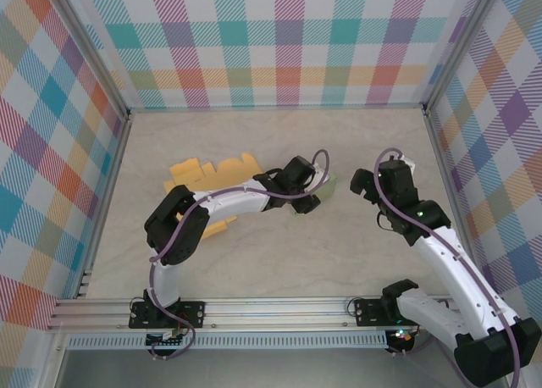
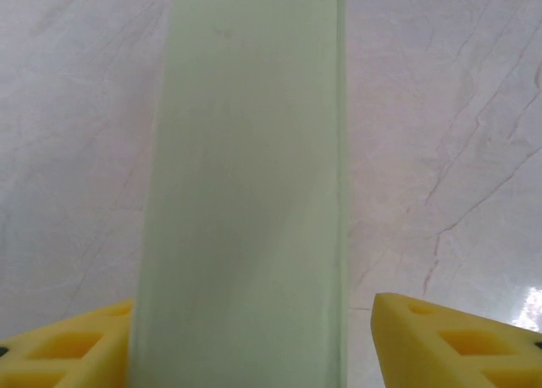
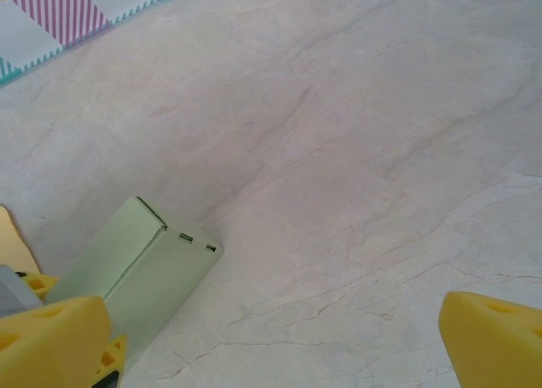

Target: Fold the paper box

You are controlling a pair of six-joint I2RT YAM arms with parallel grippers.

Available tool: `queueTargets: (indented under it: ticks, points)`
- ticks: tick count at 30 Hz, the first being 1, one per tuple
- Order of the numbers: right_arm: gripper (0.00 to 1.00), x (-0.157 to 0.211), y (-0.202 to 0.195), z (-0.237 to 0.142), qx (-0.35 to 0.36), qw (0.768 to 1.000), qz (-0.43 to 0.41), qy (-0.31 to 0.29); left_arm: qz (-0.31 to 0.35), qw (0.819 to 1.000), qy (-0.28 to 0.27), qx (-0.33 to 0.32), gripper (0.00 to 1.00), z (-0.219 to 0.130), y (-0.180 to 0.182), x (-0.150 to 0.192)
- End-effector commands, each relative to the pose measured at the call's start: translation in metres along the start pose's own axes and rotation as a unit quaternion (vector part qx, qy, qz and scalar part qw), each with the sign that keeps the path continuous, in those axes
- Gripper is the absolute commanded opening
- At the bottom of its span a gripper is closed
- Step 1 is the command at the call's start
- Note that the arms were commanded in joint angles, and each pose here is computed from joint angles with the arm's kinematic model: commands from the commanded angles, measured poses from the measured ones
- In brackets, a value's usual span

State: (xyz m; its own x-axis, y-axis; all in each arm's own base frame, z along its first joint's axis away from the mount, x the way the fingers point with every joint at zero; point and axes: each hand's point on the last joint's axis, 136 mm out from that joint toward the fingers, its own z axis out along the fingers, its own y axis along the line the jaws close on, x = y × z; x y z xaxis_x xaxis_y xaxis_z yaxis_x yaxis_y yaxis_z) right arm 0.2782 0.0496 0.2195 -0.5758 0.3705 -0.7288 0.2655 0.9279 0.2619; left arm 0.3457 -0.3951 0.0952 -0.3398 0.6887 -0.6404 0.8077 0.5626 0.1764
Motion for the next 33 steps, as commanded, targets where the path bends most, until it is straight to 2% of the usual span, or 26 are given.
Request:
queueTargets:
  ticks: [1, 6, 12, 18, 23, 26, 31, 33]
  points:
    - [1.00, 0.002, -0.008, -0.005, 0.007, 1.000, 0.006, -0.008, 0.052, 0.997, 0.017, -0.045, 0.63, 0.003, 0.010, 0.001]
    - [1.00, 0.000, -0.007, -0.012, -0.010, 0.999, 0.021, -0.024, 0.121, 0.983, 0.018, -0.135, 0.51, 0.010, 0.038, -0.004]
    - [1.00, -0.009, -0.007, -0.027, -0.039, 0.996, 0.046, -0.061, 0.216, 0.949, 0.015, -0.229, 0.49, 0.026, 0.065, -0.018]
    - [1.00, -0.018, -0.007, -0.045, -0.072, 0.990, 0.060, -0.104, 0.260, 0.935, -0.021, -0.239, 0.48, 0.055, 0.069, -0.048]
    - [1.00, -0.020, -0.010, -0.055, -0.083, 0.987, 0.061, -0.122, 0.297, 0.928, -0.046, -0.222, 0.50, 0.083, 0.060, -0.069]
    - [1.00, -0.021, -0.012, -0.057, -0.085, 0.986, 0.056, -0.132, 0.309, 0.926, -0.052, -0.211, 0.57, 0.093, 0.056, -0.075]
    - [1.00, -0.022, -0.020, -0.062, -0.073, 0.986, 0.065, -0.137, 0.308, 0.930, -0.053, -0.191, 0.97, 0.096, 0.049, -0.075]
    - [1.00, -0.021, -0.020, -0.062, -0.072, 0.986, 0.068, -0.133, 0.308, 0.931, -0.051, -0.187, 1.00, 0.091, 0.046, -0.075]
